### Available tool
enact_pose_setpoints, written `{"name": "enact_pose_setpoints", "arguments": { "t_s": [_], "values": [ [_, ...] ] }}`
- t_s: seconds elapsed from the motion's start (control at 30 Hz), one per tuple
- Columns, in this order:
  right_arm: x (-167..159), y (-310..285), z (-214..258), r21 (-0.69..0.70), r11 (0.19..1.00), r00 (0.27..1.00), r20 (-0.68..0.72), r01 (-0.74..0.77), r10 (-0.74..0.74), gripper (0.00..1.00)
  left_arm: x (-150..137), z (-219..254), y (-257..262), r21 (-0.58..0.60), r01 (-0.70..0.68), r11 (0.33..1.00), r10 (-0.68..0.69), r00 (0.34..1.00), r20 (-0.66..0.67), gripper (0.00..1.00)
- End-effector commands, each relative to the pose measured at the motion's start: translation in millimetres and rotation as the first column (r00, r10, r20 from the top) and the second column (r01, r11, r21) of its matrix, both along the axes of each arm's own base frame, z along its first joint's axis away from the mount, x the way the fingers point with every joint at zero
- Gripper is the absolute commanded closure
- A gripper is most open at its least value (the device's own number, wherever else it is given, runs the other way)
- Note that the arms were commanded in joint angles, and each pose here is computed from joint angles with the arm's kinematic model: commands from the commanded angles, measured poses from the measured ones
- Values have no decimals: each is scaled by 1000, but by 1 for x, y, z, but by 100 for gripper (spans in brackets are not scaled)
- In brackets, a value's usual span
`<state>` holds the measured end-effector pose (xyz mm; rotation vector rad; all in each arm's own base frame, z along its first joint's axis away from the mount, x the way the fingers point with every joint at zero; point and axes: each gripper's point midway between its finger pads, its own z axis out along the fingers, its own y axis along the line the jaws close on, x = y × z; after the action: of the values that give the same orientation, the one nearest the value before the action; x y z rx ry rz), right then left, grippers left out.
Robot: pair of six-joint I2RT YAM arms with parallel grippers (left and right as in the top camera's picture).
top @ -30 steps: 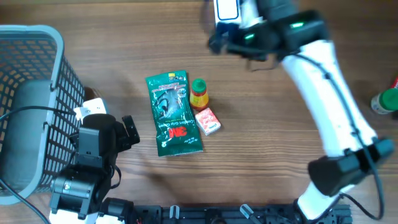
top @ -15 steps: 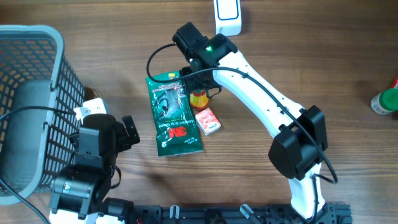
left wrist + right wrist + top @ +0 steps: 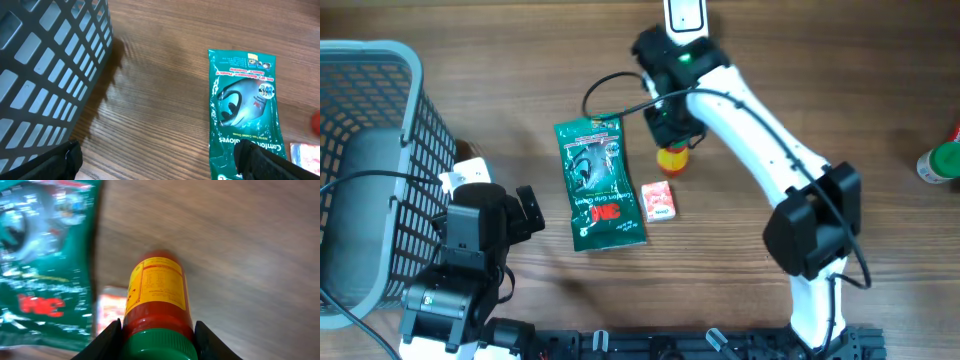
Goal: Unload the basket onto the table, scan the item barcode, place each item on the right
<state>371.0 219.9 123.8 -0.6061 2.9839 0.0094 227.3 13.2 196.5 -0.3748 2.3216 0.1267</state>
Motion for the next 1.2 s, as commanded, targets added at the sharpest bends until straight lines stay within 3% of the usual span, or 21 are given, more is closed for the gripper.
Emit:
{"name": "enact_pose_setpoints", "arguments": {
  "t_s": [0.0,0.1,0.27,0.37,0.47,0.53,0.57,0.6,0.73,0.8,0.87,0.9,0.97,1.03,1.07,1.1,1.17],
  "values": [
    [23,-47,28,-7,1000,998,59,-26,26,70,0,1,0,-14,-5,1000,5,1000,8,0],
    [25,-69,27,35,996,996,14,-84,84,75,0,1,0,-14,-5,1000,5,1000,8,0],
    [14,-77,26,47,948,949,-28,-314,315,71,0,1,0,-14,-5,1000,5,1000,8,0],
    [13,-77,26,47,923,923,-27,-383,384,48,0,1,0,-14,-5,1000,5,1000,8,0],
    [8,-79,30,40,900,899,-33,-435,436,41,0,1,0,-14,-5,1000,5,1000,8,0],
    [11,-78,40,37,905,905,5,-424,424,25,0,1,0,-14,-5,1000,5,1000,8,0],
    [13,-78,49,36,913,914,32,-405,404,9,0,1,0,-14,-5,1000,5,1000,8,0],
    [15,-77,57,37,921,921,56,-387,384,0,0,1,0,-14,-5,1000,5,1000,8,0],
    [30,-72,112,99,979,962,226,-176,151,0,0,1,0,-14,-5,1000,5,1000,8,0],
    [32,-73,126,159,986,968,250,-39,-2,0,0,1,0,-14,-5,1000,5,1000,8,0],
    [32,-78,131,240,950,945,209,200,-252,0,0,1,0,-14,-5,1000,5,1000,8,0],
    [30,-82,129,291,863,876,131,413,-464,0,0,1,0,-14,-5,1000,5,1000,8,0],
    [18,-93,119,284,608,642,-37,741,-766,3,0,1,0,-14,-5,1000,5,1000,8,0],
    [0,-96,112,210,350,385,-160,913,-909,20,0,1,0,-14,-5,1000,5,1000,8,0],
    [-13,-95,109,142,189,217,-220,972,-951,19,0,1,0,-14,-5,1000,5,1000,8,0],
    [-14,-91,109,126,113,142,-253,986,-957,5,0,1,0,-14,-5,1000,5,1000,8,0],
    [-12,-93,107,125,67,95,-231,990,-968,0,0,1,0,-14,-5,1000,5,1000,8,0]
  ]
}}
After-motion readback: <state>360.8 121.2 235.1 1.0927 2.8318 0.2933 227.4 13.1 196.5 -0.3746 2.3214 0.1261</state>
